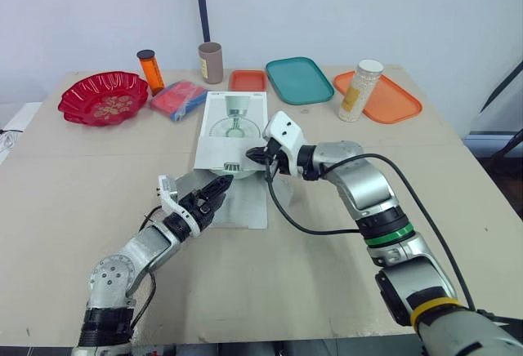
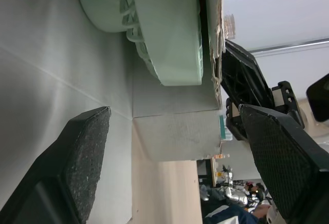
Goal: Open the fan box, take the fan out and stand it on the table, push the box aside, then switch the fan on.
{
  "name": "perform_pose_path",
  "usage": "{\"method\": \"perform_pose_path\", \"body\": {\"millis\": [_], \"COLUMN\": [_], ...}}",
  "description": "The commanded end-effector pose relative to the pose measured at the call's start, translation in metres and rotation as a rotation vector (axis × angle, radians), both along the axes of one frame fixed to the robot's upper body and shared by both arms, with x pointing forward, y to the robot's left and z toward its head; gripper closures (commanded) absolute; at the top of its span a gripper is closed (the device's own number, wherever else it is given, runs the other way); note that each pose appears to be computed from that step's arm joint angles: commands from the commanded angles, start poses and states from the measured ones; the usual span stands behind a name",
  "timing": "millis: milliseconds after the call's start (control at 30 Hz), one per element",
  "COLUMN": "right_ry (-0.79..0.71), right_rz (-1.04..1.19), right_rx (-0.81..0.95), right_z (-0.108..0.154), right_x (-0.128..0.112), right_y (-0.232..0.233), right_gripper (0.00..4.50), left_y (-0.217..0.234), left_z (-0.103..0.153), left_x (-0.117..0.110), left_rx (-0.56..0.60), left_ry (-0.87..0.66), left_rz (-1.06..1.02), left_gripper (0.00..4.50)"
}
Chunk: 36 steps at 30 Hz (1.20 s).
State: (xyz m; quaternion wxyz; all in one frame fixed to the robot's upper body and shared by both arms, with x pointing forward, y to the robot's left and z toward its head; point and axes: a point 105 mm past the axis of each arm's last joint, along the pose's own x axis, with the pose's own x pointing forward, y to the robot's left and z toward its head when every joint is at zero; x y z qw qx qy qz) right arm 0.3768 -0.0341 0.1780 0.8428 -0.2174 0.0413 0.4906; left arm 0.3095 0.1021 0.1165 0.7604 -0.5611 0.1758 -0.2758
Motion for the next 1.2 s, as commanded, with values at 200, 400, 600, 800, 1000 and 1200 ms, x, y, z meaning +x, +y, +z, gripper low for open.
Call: {"method": "perform_pose_path", "body": {"millis": [200,400,600,800,1000,1200], "right_ry": [-0.034,-0.037,-0.038,-0.038,-0.037,-0.034], "right_rz": [0.003,0.002,-0.002,-0.008,-0.011,-0.014], "right_rx": [0.013,0.010,0.008,0.005,0.004,0.005], "right_z": [0.009,0.009,0.008,0.007,0.007,0.006], "right_x": [-0.003,-0.004,-0.005,-0.005,-0.006,-0.007], "right_y": [-0.001,-0.001,-0.001,-0.003,-0.003,-0.003], "right_gripper": [4.50,4.50,4.50,4.50,4.50,4.50], "left_y": [0.002,0.000,-0.001,-0.001,0.000,-0.003], "left_z": [0.010,0.010,0.009,0.009,0.006,0.008], "left_x": [0.008,0.013,0.016,0.017,0.018,0.020], "left_rx": [-0.047,-0.053,-0.062,-0.070,-0.079,-0.091], "left_ry": [-0.042,-0.038,-0.034,-0.028,-0.012,-0.021], "left_rz": [0.021,0.030,0.037,0.044,0.057,0.043], "left_gripper": [0.26,0.26,0.26,0.26,0.26,1.23]}}
